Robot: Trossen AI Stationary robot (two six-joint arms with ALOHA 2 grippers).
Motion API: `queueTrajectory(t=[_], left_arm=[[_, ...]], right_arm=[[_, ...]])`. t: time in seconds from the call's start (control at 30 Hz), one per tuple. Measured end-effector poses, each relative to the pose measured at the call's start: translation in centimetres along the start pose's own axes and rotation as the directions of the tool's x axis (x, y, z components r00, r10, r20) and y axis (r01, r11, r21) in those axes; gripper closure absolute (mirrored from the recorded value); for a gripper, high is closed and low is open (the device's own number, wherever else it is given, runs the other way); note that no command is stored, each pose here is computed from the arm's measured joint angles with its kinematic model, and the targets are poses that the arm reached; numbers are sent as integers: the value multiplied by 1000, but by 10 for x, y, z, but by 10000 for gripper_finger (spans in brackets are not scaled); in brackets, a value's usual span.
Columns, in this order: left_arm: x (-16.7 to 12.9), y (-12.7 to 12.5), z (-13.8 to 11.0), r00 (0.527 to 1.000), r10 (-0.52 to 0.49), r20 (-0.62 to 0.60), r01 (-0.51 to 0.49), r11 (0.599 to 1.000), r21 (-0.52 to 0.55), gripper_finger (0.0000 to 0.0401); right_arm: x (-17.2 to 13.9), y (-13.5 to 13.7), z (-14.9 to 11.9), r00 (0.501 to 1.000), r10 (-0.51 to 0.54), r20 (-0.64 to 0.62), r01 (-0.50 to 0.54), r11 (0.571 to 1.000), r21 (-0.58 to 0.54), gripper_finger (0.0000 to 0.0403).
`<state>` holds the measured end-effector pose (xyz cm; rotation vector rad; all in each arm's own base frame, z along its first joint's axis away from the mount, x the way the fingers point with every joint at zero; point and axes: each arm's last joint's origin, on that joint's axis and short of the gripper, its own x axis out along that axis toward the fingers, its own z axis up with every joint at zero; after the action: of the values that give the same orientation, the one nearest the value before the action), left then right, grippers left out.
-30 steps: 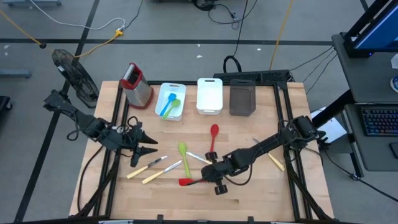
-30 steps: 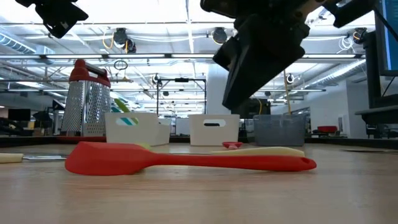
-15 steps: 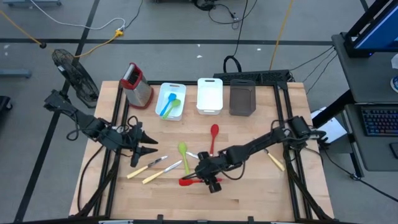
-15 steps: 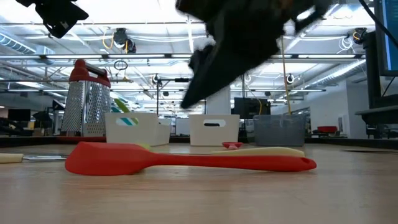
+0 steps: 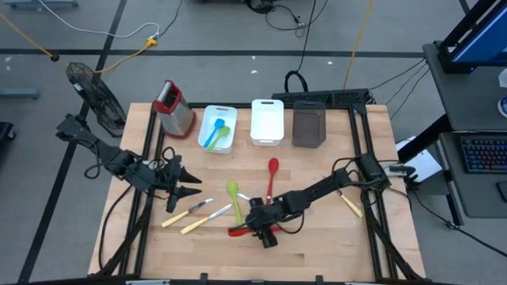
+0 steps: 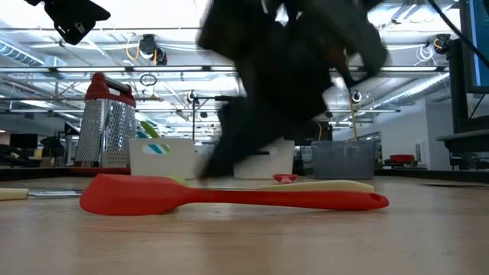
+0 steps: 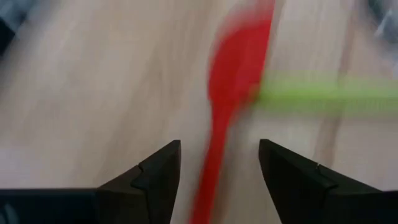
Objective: Pick & Place Kitchen Items
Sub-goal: Put the red spatula into the left white bin
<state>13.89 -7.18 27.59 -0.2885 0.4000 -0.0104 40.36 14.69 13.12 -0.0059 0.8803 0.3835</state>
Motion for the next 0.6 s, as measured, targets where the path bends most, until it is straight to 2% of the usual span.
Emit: queueTrajectory(t=[0.07,0.23,0.33,0.43,0.6], left_arm=[[0,0,0,1000,-1,5,1,1000,-4,242],[0,0,1,1000,0,5,1,1000,-16,242],[0,0,1,1000,-2,6,2,1000,-22,242],[0,0,1,1000,-1,5,2,1000,-23,242],[0,0,1,1000,-1,5,1,1000,-22,242]], right_arm=[[10,-1,-3,1000,26,12,-27,999,18,196],[30,-1,-15,1000,-1,-14,2,999,46,202],[34,-1,-21,999,-33,-40,36,996,83,220],[34,-2,-24,995,-78,-59,84,992,90,261],[35,-3,-24,992,-109,-56,114,989,93,363]])
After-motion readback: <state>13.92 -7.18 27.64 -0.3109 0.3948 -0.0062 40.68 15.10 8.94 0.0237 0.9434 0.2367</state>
